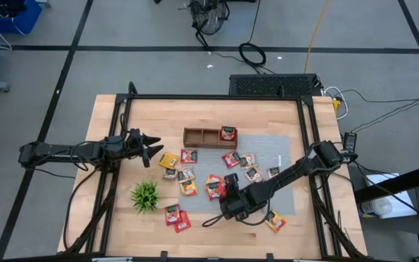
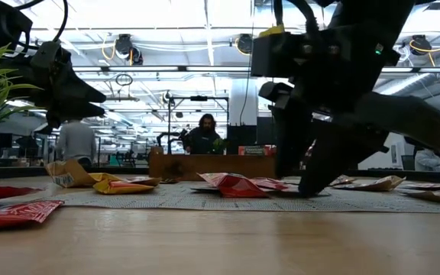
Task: Pick & Place Tea
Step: Put the red tea bag into the right section of the wooden organizer
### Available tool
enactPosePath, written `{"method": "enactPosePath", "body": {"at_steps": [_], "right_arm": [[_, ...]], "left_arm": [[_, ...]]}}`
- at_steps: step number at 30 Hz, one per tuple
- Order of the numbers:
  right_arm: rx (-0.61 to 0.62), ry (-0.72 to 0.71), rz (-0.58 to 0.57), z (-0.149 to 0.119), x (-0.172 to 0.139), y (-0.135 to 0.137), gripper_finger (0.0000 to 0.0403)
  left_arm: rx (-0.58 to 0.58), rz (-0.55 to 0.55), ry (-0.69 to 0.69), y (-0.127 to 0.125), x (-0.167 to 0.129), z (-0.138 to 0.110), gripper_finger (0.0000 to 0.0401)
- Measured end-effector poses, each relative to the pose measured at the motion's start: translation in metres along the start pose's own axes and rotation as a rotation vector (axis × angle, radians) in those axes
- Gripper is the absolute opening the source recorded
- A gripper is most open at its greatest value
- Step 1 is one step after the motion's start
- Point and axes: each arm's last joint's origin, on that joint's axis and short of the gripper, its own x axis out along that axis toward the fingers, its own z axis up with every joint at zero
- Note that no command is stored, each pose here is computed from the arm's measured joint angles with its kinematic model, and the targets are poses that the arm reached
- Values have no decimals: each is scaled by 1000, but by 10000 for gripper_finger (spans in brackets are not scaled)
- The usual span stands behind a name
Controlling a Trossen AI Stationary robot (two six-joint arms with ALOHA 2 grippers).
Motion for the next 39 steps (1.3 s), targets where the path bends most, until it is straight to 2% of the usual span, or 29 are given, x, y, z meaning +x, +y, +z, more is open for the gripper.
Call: {"method": "enactPosePath", "body": {"at_steps": [10, 14, 17, 24, 26, 39], "right_arm": [[16, -18, 27, 2, 2, 0, 187], [18, -27, 28, 3, 5, 1, 170], [14, -20, 34, 3, 9, 2, 139], [17, -30, 79, 4, 9, 6, 27], [15, -38, 81, 5, 9, 7, 8], [30, -52, 83, 6, 7, 9, 4]], "left_arm": [[0, 0, 0, 0, 0, 0, 212], [0, 0, 0, 0, 0, 0, 212], [0, 0, 0, 0, 0, 0, 212], [0, 0, 0, 0, 0, 0, 212], [0, 0, 0, 0, 0, 0, 212], [0, 0, 0, 0, 0, 0, 212]]}}
